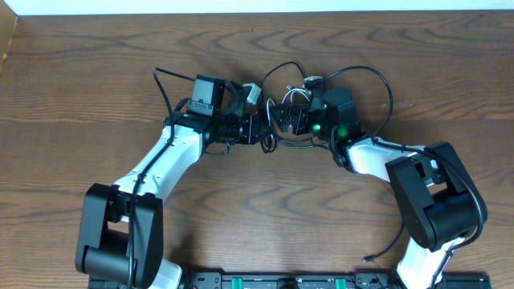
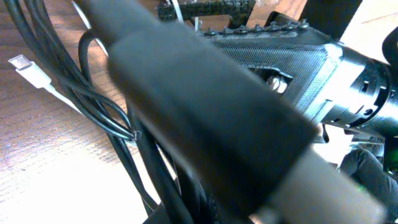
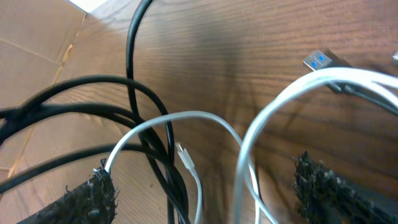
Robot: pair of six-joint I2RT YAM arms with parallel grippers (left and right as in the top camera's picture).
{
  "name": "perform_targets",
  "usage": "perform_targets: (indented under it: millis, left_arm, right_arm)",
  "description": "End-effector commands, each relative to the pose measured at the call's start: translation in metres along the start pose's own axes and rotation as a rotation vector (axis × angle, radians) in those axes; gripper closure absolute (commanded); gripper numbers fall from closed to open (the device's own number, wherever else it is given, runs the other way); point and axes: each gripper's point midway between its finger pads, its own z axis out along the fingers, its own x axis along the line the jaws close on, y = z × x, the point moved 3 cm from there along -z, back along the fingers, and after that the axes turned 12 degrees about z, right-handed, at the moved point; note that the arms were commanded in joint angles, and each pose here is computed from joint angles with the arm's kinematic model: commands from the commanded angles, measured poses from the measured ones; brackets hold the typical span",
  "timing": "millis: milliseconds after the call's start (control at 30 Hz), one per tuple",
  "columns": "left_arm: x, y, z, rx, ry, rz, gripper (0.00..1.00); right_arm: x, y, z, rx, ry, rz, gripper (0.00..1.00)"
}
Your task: Untangle cables
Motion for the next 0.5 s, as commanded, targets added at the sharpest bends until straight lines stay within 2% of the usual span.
perform_targets:
  millis: [0,200,467]
  left_arm:
    - [-0.004,0.007,-0.004,-0.016,0.005,0.037,0.92]
    - [0.004,0.007,-0.004,-0.017,0.059,0.035,0.92]
    - [0.004,0.008,-0.005,-0.023,0.058,-0.025,0.93]
  right_arm:
    - [0.002,-0.004,0.004,0.036,0.013,-0.024,0.07]
    - [0.000,-0.016,0.001,0.109,0.031,-0.010,0.04]
    - [-0.012,-0.016,-0.004,0.140,0.015,0.005,0.01]
